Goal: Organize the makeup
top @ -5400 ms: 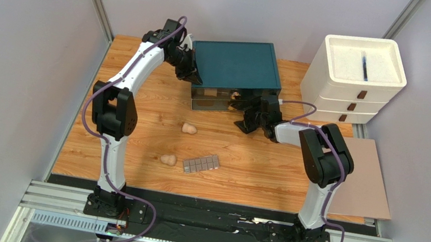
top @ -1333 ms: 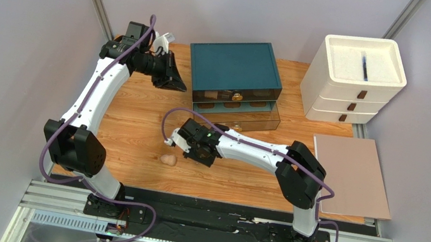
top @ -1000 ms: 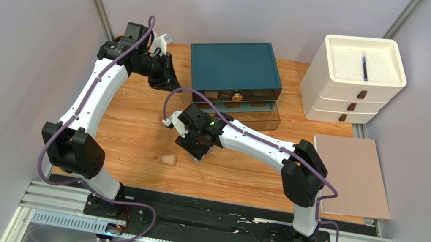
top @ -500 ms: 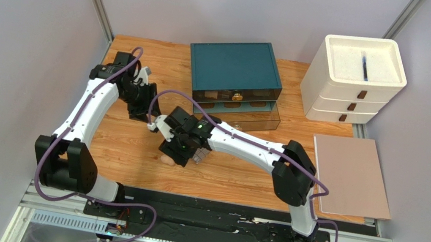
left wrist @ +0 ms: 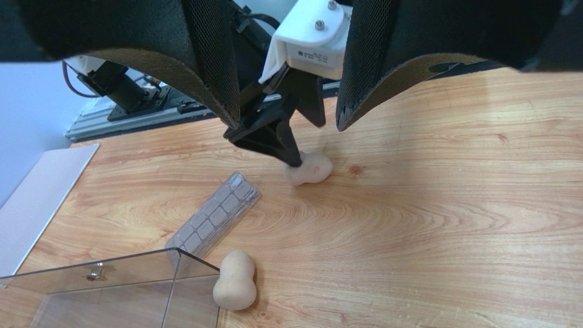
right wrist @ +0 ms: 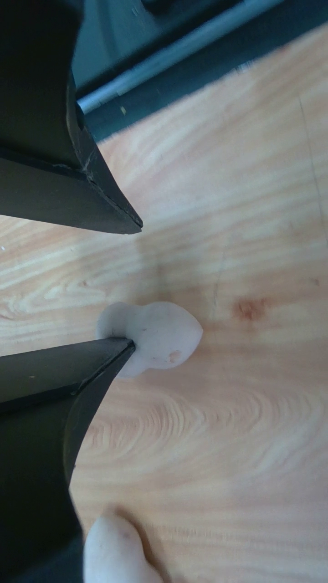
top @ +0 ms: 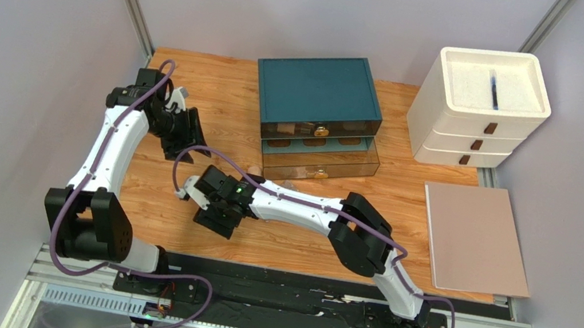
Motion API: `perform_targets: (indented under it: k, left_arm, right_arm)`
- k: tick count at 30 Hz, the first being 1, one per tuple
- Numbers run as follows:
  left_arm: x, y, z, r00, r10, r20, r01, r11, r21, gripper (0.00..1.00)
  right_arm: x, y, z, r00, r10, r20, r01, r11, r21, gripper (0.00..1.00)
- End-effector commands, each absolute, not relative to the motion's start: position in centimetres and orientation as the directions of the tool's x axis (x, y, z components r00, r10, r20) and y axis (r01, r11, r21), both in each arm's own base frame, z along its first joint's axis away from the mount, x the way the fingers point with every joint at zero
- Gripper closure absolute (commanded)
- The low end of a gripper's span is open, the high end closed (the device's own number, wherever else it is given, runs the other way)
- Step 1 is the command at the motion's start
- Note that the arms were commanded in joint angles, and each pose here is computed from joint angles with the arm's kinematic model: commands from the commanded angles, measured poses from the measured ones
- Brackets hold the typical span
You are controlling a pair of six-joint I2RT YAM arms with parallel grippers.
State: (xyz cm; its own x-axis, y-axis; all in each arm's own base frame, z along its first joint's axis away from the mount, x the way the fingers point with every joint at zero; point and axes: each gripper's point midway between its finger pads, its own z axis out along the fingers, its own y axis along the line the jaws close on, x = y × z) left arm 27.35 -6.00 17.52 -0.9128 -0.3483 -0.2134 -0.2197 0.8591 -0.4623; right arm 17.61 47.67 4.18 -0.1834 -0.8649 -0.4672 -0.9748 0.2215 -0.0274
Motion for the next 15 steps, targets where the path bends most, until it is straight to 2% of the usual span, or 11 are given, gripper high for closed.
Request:
perform_targets:
  k: [1,5,7,8,9,15]
  left_arm:
    - [27.1,-6.2,18.9,-0.911,-0.332,-0.246,-0.178,0.853,-0.491,0.40]
    - [27.1,-6.2,19.2,-0.913,-0.321,-0.251,-0.166,0.856,-0.490,0.41]
    - [27.1,-6.3,19.2,-0.914,-0.318,-0.252,-0.162,0.855,-0.492,0.41]
    - [27.0,-6.3,19.1,-0.915,-0.318,-0.247,-0.163,0.854,-0.494,0.41]
    - [27.0,-6.3,19.1,-0.916,-0.318,-0.246,-0.164,0.854,-0.493,0.41]
    - [26.8,-6.2,18.7,-0.917,-0.318,-0.243,-0.167,0.857,-0.488,0.41]
  right_arm:
    - [20.6,48.8,3.4,-0.178,-0.851,-0.494,-0.951,0.278,-0.135,0.39]
    - [21.5,48.6,2.4,-0.185,-0.864,-0.468,-0.940,0.295,-0.172,0.42]
    - [21.1,48.3,2.0,-0.190,-0.874,-0.448,-0.945,0.286,-0.156,0.51]
    - [21.0,48.0,1.8,-0.193,-0.877,-0.440,-0.947,0.284,-0.151,0.63]
    - [21.0,47.7,1.7,-0.201,-0.878,-0.435,-0.944,0.292,-0.152,0.98]
    - [21.2,45.8,2.2,-0.234,-0.876,-0.423,-0.931,0.326,-0.161,1.00]
